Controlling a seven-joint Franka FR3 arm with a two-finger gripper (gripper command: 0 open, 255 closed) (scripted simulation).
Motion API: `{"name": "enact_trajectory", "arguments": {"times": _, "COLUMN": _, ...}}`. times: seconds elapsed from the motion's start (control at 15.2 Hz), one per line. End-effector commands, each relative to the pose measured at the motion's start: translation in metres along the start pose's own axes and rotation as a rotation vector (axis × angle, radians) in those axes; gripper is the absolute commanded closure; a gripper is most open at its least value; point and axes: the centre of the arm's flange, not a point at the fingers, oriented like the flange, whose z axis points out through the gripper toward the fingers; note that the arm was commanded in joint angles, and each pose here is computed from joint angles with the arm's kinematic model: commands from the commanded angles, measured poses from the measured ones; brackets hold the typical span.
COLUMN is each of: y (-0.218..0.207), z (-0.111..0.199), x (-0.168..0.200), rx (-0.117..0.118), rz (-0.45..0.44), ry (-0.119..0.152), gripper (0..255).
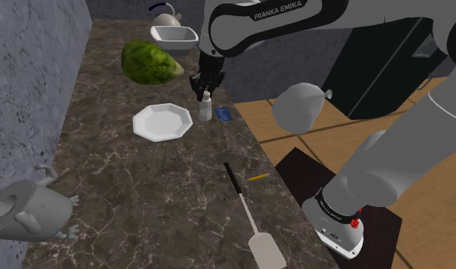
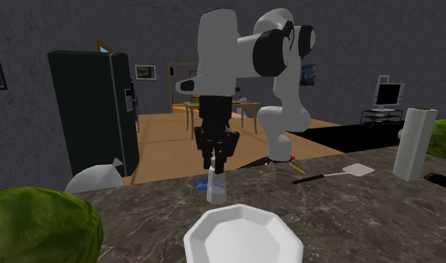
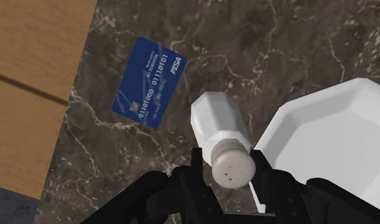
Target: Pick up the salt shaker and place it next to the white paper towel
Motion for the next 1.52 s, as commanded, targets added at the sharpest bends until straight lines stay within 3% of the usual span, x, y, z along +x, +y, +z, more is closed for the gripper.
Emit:
{"name": "enact_trajectory", "arguments": {"times": 0.0, "y": 0.000, "z": 0.000, "x": 0.000, "rx": 0.000, "rz": 0.000, "ry": -0.001, "gripper": 255}}
{"name": "enact_trajectory", "arguments": {"times": 0.33, "y": 0.000, "z": 0.000, "x": 0.000, "rx": 0.000, "rz": 0.000, "ry": -0.001, "gripper": 255}}
{"name": "enact_trajectory", "arguments": {"times": 1.45, "y": -0.006, "z": -0.089, "x": 0.010, "rx": 0.000, "rz": 0.000, "ry": -0.001, "gripper": 255}}
